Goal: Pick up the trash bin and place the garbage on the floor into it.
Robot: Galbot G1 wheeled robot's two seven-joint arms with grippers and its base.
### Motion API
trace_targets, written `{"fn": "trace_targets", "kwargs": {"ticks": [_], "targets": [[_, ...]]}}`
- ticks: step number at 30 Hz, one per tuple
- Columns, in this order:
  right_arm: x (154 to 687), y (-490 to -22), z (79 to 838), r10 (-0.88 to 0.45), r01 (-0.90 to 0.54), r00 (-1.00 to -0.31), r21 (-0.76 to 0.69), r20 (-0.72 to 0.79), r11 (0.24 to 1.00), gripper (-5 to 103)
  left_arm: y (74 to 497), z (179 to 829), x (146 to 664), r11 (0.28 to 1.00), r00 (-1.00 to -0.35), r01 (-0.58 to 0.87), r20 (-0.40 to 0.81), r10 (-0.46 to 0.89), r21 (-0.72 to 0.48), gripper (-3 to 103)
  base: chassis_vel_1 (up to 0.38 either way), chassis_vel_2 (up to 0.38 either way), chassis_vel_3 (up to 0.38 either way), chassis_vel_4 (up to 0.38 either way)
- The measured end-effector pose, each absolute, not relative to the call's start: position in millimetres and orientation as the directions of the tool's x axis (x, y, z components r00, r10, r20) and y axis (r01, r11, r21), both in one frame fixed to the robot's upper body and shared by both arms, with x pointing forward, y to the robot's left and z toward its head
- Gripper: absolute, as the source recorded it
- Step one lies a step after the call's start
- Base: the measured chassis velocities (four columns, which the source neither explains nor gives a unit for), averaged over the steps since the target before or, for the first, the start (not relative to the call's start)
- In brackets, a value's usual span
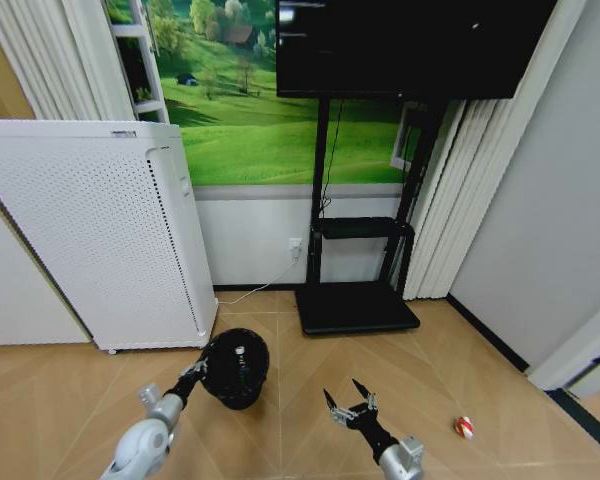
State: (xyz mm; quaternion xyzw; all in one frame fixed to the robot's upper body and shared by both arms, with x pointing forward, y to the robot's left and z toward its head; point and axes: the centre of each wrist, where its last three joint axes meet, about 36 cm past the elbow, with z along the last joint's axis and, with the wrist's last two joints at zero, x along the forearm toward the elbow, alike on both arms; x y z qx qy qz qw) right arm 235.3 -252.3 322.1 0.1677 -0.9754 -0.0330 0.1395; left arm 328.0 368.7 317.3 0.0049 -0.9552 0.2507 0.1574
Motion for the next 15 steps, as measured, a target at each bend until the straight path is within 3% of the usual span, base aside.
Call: {"fn": "trace_targets", "kwargs": {"ticks": [15], "targets": [[242.8, -257.1, 304.0, -0.241, -0.248, -0.923, 0.017, 0.298, 0.969, 100, 384.0, 314.7, 303.7, 0.866, -0.955, -0.141, 0.296, 0.008, -0.48, 7, -0.237, -0.238, 0.234, 0.238]]}}
